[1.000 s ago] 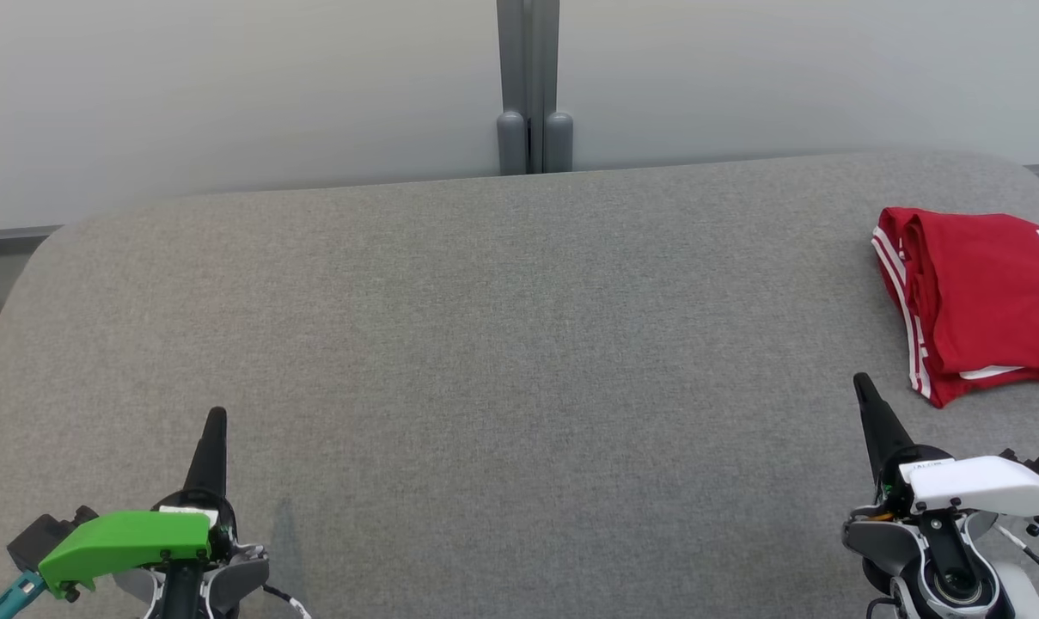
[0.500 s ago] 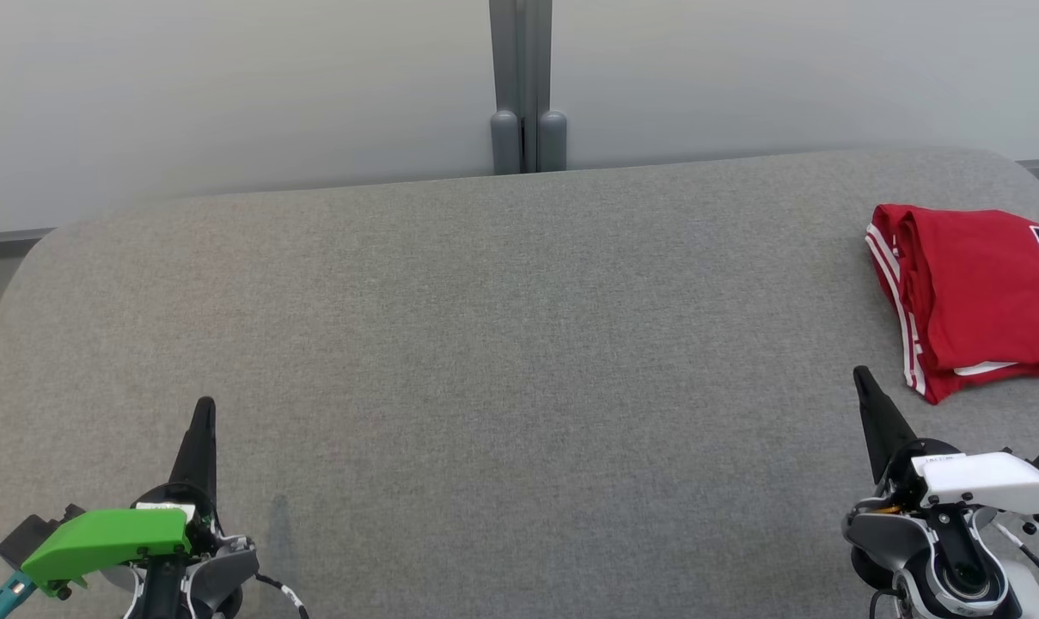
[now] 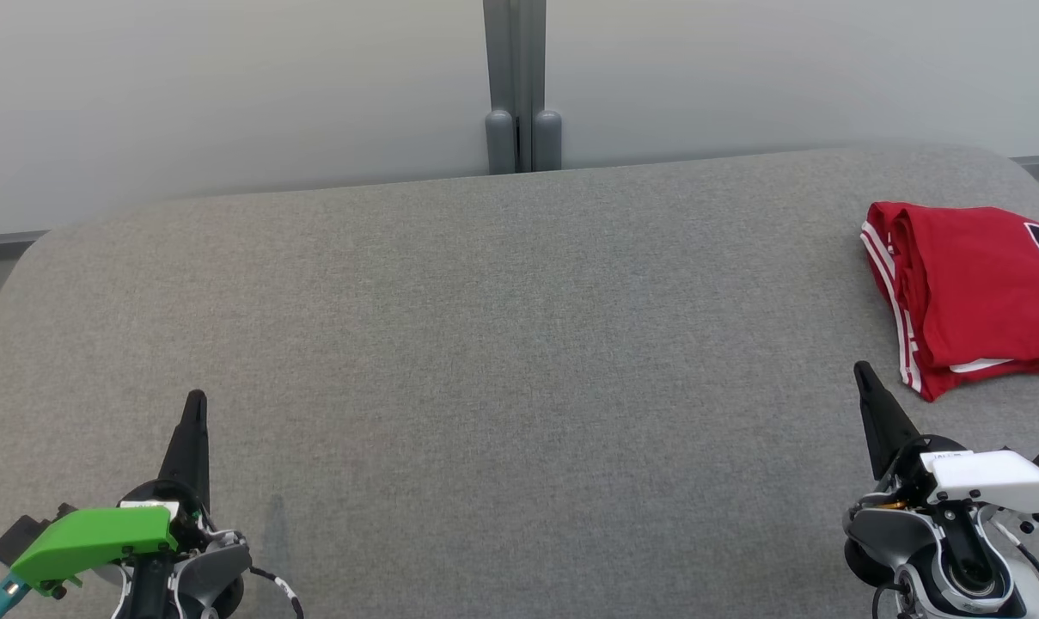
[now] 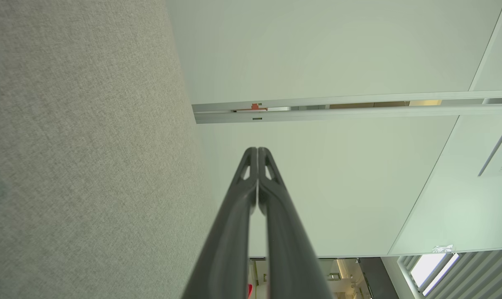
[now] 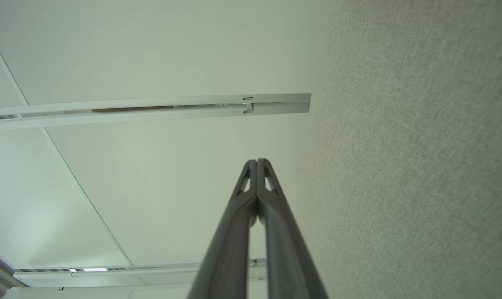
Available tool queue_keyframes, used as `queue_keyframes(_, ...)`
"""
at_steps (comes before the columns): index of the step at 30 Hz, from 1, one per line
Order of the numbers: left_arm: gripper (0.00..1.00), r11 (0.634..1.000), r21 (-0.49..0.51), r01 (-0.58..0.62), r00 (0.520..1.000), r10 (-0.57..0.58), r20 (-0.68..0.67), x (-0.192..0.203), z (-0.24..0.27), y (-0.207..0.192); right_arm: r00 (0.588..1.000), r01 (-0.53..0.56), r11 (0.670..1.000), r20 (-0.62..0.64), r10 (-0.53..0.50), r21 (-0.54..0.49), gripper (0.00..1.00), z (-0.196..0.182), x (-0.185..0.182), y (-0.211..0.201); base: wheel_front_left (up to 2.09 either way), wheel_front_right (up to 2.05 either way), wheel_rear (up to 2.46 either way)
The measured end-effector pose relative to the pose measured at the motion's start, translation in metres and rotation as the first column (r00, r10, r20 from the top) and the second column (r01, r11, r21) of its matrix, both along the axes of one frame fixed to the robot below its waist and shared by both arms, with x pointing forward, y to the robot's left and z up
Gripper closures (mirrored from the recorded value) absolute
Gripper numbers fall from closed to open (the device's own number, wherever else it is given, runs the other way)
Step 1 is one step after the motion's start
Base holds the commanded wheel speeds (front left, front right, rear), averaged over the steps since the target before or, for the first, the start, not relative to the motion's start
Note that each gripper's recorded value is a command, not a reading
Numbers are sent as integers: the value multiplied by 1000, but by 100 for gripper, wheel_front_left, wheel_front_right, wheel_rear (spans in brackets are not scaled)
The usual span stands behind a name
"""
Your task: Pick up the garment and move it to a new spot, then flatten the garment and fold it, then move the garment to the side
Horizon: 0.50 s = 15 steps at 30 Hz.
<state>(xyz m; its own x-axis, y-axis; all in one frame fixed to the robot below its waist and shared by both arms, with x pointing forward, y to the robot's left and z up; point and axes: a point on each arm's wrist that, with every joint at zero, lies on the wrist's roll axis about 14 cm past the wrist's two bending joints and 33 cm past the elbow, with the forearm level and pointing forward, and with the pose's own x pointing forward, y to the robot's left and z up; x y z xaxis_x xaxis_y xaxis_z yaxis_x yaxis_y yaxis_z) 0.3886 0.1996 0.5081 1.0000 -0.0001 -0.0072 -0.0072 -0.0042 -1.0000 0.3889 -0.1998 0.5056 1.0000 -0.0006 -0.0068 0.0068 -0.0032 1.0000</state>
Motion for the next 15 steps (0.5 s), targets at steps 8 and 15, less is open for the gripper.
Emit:
queue_keyframes(8,100,1000,0,0,1000,0,1,0,0,0,1000,0,1000,0,0,0,100,0,0,0,0,0,0)
queue_keyframes(15,100,1000,0,0,1000,0,1,0,0,0,1000,0,1000,0,0,0,100,0,0,0,0,0,0)
